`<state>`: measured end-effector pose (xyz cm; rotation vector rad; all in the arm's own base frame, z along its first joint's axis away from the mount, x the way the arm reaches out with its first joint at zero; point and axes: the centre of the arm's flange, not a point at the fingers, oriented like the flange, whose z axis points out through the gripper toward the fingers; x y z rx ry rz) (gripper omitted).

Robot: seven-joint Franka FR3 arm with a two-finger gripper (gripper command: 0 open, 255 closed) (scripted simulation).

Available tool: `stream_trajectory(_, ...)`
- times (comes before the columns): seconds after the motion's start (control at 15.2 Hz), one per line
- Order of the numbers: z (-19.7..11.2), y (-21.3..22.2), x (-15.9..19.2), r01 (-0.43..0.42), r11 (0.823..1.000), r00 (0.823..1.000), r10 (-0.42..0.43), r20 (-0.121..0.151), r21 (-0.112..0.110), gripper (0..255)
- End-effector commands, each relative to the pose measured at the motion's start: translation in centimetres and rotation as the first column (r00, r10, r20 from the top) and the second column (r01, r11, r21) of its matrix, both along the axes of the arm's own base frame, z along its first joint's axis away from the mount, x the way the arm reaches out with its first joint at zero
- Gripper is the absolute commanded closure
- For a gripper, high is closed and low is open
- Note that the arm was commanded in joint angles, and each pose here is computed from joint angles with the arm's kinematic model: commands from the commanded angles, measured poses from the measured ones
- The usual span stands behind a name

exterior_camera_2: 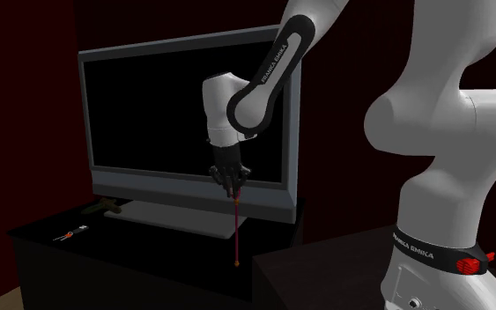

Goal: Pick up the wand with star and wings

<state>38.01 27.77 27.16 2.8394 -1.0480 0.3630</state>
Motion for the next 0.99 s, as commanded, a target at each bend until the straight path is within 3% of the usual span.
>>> stream_trajectory(0.0, 0.5, 0.0, 0.0, 0.000, 1.000, 1.000, 0.000, -0.001, 0.000, 255)
stream_trajectory(0.92, 7.9, 0.0, 0.0, 0.000, 1.000, 1.000, 0.000, -0.001, 0.000, 255)
